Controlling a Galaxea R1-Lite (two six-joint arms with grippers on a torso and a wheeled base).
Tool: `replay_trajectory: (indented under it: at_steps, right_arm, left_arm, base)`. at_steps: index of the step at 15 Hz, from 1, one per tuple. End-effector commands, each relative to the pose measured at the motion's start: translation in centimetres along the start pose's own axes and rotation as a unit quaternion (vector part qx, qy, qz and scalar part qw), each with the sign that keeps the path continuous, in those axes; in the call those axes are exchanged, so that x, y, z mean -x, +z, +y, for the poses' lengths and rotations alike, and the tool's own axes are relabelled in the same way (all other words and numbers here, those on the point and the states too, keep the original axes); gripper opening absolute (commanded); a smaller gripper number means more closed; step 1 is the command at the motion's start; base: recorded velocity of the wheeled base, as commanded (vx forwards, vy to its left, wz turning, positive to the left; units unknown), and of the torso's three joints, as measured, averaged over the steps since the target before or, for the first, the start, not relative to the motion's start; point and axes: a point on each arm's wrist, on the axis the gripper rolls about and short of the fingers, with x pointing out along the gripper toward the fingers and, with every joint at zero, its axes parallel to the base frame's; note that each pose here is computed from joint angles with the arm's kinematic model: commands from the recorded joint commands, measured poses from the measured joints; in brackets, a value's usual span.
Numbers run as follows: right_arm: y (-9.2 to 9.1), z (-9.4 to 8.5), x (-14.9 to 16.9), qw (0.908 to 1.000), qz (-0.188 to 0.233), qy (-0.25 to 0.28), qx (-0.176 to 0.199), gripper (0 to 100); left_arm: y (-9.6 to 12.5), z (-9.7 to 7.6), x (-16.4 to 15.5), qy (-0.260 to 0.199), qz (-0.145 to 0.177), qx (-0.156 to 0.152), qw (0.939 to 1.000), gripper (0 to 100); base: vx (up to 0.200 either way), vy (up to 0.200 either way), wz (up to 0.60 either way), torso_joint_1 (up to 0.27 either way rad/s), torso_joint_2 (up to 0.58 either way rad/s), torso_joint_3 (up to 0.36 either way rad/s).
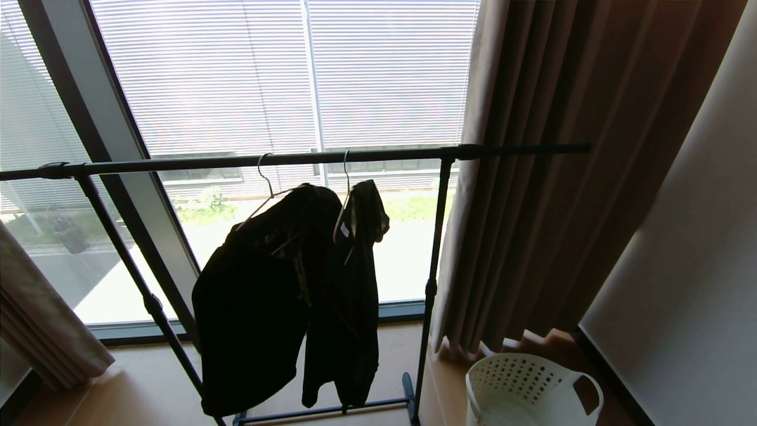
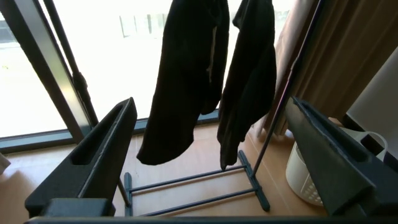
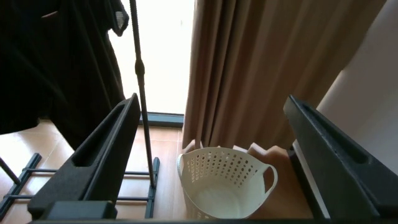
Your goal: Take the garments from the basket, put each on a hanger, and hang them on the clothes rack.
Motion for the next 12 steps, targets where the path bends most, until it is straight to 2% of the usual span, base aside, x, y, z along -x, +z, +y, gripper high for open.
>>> replay_trajectory:
  at_steps: [1,12]
  right_arm:
    - [0.02,-0.01,-0.01,1.0,0.001,-0.002,-0.001,100]
    - [0.0,-0.01,-0.01,1.0,0.001,-0.002,0.001,100]
  left_arm:
    - [0.0,-0.01,0.01,-0.001,0.0,0.0,1.0,100]
    - [0.0,-0.01,0.01,-0.001,0.0,0.0,1.0,100]
  base:
    - [0.0,0.0,0.0,0.0,0.0,0.0]
    - [0.0,0.0,0.0,0.0,0.0,0.0]
